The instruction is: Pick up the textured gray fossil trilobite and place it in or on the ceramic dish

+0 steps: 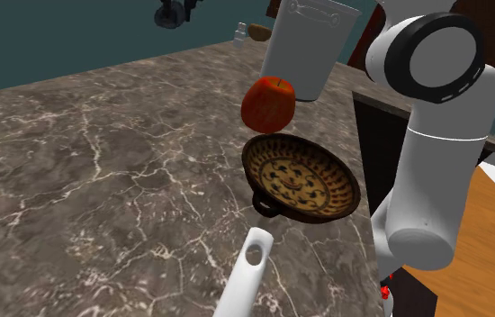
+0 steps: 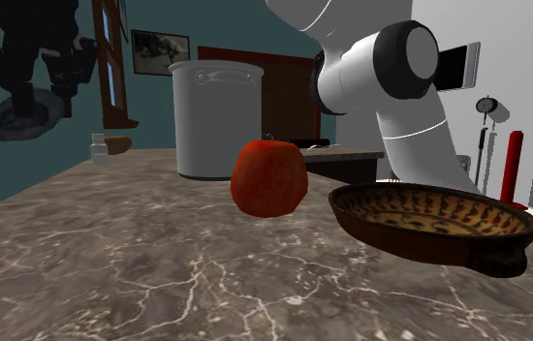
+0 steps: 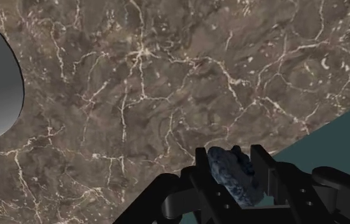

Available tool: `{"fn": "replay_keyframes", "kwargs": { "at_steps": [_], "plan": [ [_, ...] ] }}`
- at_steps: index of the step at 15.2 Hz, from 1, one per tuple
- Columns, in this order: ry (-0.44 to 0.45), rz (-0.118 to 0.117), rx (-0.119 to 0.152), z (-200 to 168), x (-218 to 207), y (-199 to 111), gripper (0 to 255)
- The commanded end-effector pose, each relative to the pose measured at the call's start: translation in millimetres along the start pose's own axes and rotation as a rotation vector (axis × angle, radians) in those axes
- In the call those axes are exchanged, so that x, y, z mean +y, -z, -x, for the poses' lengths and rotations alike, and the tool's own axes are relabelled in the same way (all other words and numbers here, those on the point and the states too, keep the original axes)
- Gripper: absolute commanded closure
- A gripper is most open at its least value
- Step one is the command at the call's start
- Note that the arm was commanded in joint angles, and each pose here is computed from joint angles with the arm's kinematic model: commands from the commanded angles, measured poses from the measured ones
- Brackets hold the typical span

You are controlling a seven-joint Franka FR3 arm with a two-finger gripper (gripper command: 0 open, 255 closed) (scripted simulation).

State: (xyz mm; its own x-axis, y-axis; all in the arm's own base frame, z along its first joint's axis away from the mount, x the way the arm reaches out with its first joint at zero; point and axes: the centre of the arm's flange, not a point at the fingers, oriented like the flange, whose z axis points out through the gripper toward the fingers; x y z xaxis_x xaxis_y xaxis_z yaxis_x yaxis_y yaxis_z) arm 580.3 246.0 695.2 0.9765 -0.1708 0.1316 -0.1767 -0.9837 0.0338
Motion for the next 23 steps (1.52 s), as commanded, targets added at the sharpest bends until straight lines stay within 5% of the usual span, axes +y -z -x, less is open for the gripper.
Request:
{"fn": "replay_keyframes", "kwargs": {
  "at_steps": [1,23],
  "plan": [
    [0.000,0.000,0.001,26,3,3,255],
    [0.000,0.000,0.001,312,34,40,255]
  ]
}}
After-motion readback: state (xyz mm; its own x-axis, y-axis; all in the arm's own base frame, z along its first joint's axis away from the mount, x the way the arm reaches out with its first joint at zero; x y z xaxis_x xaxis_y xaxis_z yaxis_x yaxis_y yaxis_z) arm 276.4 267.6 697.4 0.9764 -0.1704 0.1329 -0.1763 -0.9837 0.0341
